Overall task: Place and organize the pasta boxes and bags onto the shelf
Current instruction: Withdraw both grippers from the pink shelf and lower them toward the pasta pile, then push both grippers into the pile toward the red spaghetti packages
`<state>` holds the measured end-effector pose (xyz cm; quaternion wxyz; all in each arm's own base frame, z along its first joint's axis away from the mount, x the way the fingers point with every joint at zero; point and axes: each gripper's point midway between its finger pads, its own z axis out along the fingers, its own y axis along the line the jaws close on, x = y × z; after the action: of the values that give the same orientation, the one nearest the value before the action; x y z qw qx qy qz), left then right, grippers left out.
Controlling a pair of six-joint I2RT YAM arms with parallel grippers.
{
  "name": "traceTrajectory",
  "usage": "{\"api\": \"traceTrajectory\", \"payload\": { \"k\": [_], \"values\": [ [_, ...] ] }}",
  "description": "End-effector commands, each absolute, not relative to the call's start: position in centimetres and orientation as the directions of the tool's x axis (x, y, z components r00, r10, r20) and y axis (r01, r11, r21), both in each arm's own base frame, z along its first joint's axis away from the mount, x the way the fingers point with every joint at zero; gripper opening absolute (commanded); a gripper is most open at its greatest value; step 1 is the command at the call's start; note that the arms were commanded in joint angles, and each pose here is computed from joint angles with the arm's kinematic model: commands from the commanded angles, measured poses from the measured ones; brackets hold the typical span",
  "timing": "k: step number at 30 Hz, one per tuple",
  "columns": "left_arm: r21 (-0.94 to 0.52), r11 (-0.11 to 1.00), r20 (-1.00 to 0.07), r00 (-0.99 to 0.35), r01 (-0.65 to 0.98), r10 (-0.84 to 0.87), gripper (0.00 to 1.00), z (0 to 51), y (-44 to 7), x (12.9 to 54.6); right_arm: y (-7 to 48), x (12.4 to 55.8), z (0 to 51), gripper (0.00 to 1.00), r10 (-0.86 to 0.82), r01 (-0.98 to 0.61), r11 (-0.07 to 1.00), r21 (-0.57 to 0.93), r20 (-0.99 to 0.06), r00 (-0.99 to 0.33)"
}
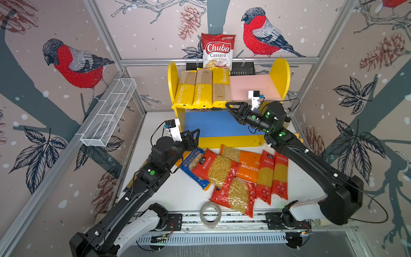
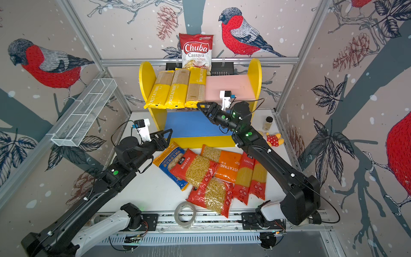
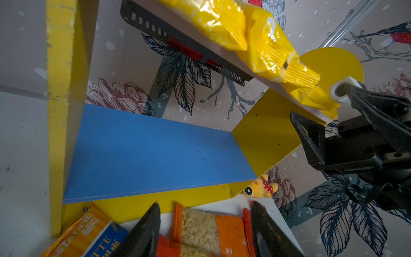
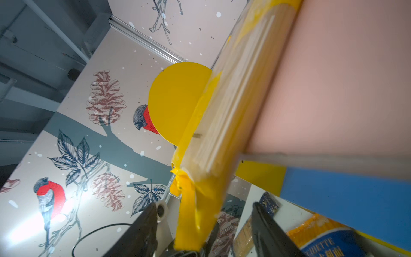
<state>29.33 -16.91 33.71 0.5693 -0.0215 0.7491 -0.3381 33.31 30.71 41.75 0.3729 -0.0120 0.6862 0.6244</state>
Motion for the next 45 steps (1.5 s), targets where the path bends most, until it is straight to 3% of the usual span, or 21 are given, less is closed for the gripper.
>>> {"api": "traceTrajectory", "payload": {
  "k": [1,11,14,19,28,35,45],
  "values": [
    [-0.507,0.804,-0.848,-0.347,0.312,-0.400,0.63,32.3,-16.0,29.4,30.5,31.6,41.6,0.67,0.423,-0.555,0.246,0.794,-0.603,-0.676],
    [-0.541,0.828,-0.793,-0.417,0.144,-0.445,0.63,25.6,-12.6,29.6,32.1,26.1,33.2,0.66,0.314,-0.553,0.446,0.704,-0.701,-0.640],
    [-0.584,0.806,-0.746,-0.457,0.098,-0.485,0.63,23.2,-12.4,29.5,32.7,25.5,29.0,0.65,0.271,-0.502,0.485,0.716,-0.669,-0.692],
    [-0.686,0.724,-0.625,-0.565,0.069,-0.539,0.63,18.2,-14.6,28.9,32.2,26.3,20.7,0.64,0.175,-0.373,0.636,0.675,-0.597,-0.783],
    [-0.677,0.728,-0.600,-0.652,0.104,-0.465,0.63,15.1,-19.7,27.9,26.8,29.6,12.1,0.63,0.151,-0.187,0.810,0.556,-0.505,-0.850],
    [-0.678,0.724,-0.595,-0.670,0.123,-0.444,0.63,14.7,-20.9,28.0,26.6,28.9,8.6,0.65,0.149,-0.138,0.813,0.566,-0.432,-0.890],
    [-0.663,0.739,-0.612,-0.658,0.122,-0.440,0.63,15.0,-20.5,28.1,32.9,24.7,7.8,0.64,0.041,-0.208,0.748,0.631,-0.357,-0.933]
  ]
}}
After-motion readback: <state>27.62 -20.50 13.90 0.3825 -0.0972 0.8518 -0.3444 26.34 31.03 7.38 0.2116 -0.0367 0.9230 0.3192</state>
